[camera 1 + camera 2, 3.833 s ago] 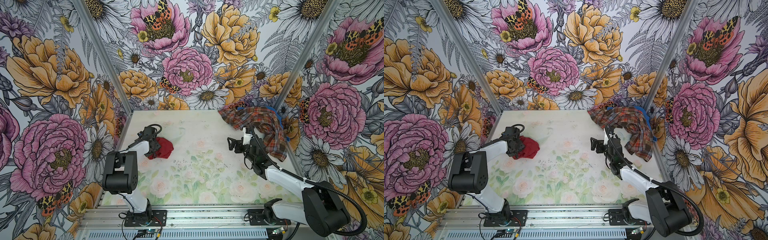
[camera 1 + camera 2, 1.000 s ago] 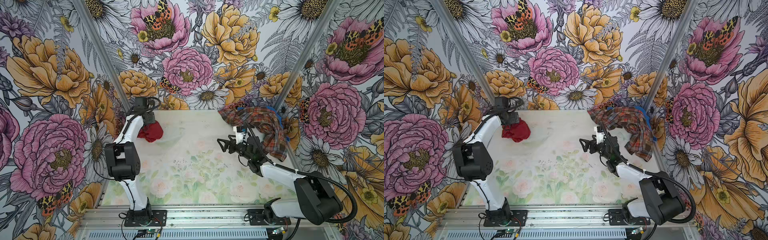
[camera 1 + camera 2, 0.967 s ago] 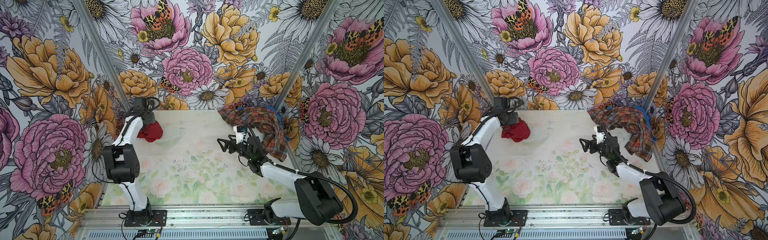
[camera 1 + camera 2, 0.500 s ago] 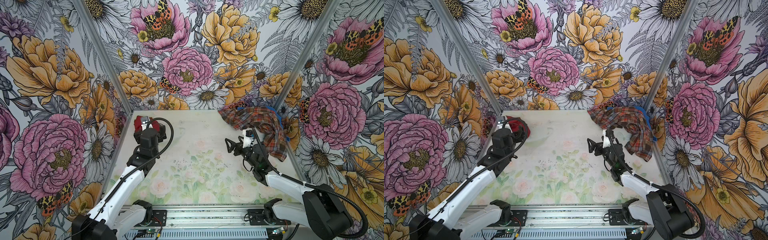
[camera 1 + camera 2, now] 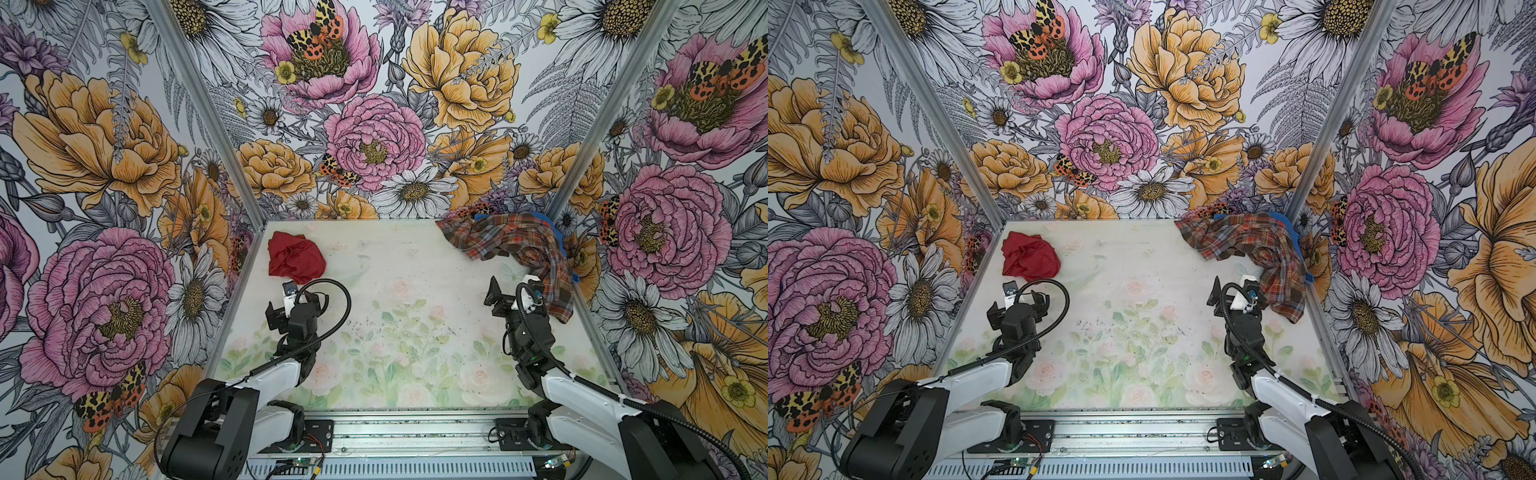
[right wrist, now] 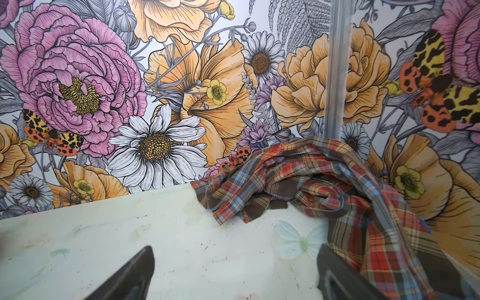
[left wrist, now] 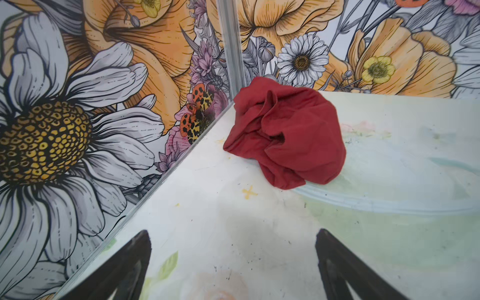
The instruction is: Pick out a specific cloth from the pile
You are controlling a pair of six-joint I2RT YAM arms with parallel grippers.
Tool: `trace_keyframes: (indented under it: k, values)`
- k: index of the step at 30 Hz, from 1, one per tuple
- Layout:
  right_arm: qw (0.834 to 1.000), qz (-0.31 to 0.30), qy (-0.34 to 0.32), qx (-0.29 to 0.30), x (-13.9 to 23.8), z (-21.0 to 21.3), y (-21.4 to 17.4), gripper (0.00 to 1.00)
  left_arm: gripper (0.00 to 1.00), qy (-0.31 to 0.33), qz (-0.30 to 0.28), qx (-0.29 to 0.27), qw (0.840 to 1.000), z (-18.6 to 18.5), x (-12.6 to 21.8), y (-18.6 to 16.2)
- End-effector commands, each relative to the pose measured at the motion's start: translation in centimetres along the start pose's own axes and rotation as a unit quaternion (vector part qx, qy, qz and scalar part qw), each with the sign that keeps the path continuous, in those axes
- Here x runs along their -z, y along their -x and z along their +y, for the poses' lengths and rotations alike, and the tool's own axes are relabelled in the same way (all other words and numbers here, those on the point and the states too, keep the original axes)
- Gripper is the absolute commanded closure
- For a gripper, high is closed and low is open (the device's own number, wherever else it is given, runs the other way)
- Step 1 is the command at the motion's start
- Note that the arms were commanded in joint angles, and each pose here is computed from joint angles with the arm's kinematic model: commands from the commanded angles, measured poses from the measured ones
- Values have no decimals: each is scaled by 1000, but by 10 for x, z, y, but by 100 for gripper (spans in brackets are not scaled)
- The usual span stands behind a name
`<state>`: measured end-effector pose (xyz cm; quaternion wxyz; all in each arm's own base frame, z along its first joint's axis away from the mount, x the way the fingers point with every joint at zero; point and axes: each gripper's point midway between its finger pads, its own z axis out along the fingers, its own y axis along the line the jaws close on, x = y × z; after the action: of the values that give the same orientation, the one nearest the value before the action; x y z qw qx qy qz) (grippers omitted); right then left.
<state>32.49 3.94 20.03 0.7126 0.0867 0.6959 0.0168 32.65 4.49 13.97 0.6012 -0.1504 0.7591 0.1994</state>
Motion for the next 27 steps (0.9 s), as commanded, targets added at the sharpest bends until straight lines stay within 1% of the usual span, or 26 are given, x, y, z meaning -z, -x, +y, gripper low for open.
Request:
trace_keyframes:
  k: [1, 4, 8, 9, 10, 11, 13, 15, 17, 18, 20, 22, 25, 27]
  values:
    - [998, -30, -44, 24, 1, -15, 13, 3, 1, -72, -74, 59, 993, -12, -5, 34]
    - [996, -32, -61, 55, 0, -20, 11, 3, 1, -83, -89, 89, 989, -8, -13, 36]
    - [992, -34, -86, 85, -1, -28, 9, 3, 1, -104, -89, 73, 988, -18, -21, 28]
    - [991, -34, -91, 94, -1, -29, 8, 3, 1, -104, -88, 74, 988, -20, -25, 22]
    - [990, -33, -96, 102, -2, -31, 7, 2, 1, -118, -99, 74, 985, -25, -27, 21]
    - [988, -31, -100, 112, -3, -32, 6, 2, 1, -136, -92, 68, 984, -31, -28, 15]
    - [986, -27, -110, 123, -4, -35, 3, 2, 1, -131, -96, 67, 984, -32, -31, 15]
    - [985, -23, -115, 130, -7, -38, -2, 2, 1, -123, -79, 70, 987, -28, -34, 12]
    - [982, -22, -123, 145, -8, -41, -5, 1, 1, -121, -80, 69, 987, -30, -39, 14]
    - [981, -20, -128, 148, -8, -45, -7, 1, 1, -122, -76, 69, 987, -31, -38, 14]
    - [981, -9, -152, 124, -8, -64, -16, 1, 1, -118, -68, 66, 988, -31, -43, 13]
    - [982, 1, -157, 108, -12, -75, -25, 1, 1, -121, -53, 59, 990, -35, -48, 12]
    - [984, 10, -138, 109, -22, -76, -32, 0, 1, -123, -26, 43, 991, -44, -58, 10]
    - [987, 23, -117, 110, -32, -73, -41, 1, 1, -123, -34, 45, 991, -43, -55, 10]
